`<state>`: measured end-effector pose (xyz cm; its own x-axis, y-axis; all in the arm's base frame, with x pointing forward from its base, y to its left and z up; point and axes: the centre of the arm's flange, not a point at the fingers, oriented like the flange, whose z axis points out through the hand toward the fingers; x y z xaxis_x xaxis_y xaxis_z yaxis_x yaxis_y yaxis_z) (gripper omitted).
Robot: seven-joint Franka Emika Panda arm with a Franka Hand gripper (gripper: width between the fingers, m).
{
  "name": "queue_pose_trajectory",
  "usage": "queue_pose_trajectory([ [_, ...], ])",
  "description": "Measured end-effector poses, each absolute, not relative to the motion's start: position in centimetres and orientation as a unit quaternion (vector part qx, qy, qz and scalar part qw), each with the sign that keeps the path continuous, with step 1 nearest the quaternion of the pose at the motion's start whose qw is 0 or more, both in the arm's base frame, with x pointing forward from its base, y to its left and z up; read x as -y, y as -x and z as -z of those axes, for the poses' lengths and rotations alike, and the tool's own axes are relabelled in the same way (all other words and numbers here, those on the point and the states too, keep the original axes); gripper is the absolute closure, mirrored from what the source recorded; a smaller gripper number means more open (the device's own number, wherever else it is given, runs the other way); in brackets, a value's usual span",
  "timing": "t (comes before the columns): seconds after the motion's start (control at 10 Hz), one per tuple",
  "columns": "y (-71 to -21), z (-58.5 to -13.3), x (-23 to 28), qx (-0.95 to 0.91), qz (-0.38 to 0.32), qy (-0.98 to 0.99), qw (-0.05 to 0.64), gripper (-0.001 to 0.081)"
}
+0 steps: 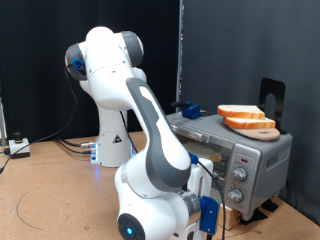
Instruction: Make a piece of toast with the oven
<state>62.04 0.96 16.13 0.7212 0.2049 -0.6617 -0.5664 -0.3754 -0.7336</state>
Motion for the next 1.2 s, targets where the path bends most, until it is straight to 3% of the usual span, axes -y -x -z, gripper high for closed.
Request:
queue_pose_trajectory([
  [0.6,-60.8,-14.7,-6.4,-0.122,-0.346,0.742,0.561,-0.0002],
  [1.0,-60.7,-14.7,-6.6,-0.127,-0.342,0.743,0.561,-0.0002],
  [1.2,-60.5,-14.4,-6.9,-0.131,-0.341,0.745,0.558,0.0258],
])
